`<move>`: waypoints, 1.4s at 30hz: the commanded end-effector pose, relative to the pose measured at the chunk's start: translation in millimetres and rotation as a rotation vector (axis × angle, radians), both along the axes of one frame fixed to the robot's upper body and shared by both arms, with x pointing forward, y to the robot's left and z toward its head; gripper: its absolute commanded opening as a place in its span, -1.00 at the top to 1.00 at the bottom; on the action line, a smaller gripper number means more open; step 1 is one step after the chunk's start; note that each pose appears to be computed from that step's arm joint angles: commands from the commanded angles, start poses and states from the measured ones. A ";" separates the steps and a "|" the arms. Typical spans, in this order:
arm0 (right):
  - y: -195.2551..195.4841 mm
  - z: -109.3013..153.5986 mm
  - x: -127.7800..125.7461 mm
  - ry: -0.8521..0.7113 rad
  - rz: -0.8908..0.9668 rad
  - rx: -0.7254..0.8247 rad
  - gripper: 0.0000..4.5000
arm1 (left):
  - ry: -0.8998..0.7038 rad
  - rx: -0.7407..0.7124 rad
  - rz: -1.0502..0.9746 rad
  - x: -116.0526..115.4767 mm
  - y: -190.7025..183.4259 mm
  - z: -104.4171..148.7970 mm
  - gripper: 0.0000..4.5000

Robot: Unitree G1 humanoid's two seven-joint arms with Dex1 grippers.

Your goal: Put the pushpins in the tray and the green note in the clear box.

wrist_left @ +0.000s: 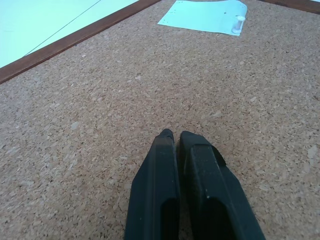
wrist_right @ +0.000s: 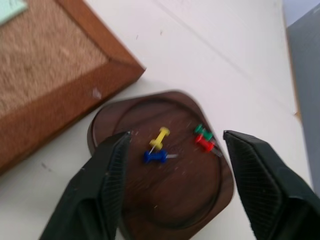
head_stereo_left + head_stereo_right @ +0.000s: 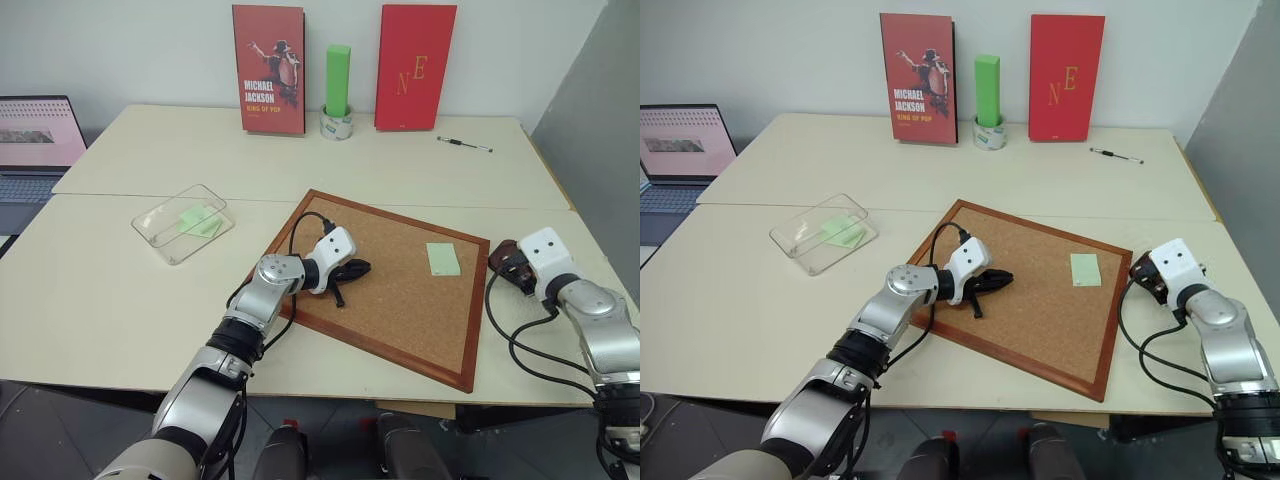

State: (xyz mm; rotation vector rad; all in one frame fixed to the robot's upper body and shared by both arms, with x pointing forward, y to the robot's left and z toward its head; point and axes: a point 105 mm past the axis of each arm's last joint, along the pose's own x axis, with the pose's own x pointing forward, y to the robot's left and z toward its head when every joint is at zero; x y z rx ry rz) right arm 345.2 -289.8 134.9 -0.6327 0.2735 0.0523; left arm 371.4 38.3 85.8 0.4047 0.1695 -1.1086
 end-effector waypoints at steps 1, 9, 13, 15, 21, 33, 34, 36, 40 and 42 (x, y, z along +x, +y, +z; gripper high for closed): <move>-1.5 44.5 -9.9 -0.120 -0.002 0.032 -0.50 | 0.050 0.076 0.034 -1.3 10.7 -22.9 0.87; 55.8 33.1 -29.5 -0.074 0.225 0.269 -0.50 | 0.049 0.079 0.032 -0.1 10.3 -22.7 0.87; 98.2 8.9 -42.2 0.007 0.346 0.380 -0.50 | 0.046 0.079 0.032 0.7 10.0 -22.4 0.87; 111.3 -1.7 -44.8 0.039 0.373 0.400 -0.50 | 0.045 0.080 0.032 1.2 9.7 -22.3 0.87; 122.9 -15.9 -34.7 0.033 0.345 0.431 -0.50 | 0.043 0.079 0.032 2.0 8.9 -21.5 0.87; 112.5 -24.4 -15.0 -0.004 0.269 0.436 -0.50 | 0.043 0.075 0.041 1.8 9.7 -22.1 0.87; 111.3 -26.1 -14.0 -0.001 0.263 0.435 -0.42 | 0.044 0.074 0.043 1.8 10.0 -22.2 0.87; 110.2 -27.8 -12.8 0.000 0.257 0.435 -0.30 | 0.044 0.072 0.046 2.0 10.5 -22.3 0.87; 111.5 -29.1 -13.2 0.007 0.265 0.437 0.07 | 0.044 0.071 0.048 1.8 10.8 -22.5 0.87; 112.1 -29.5 -13.3 0.008 0.268 0.437 0.21 | 0.045 0.070 0.050 2.1 11.2 -22.7 0.87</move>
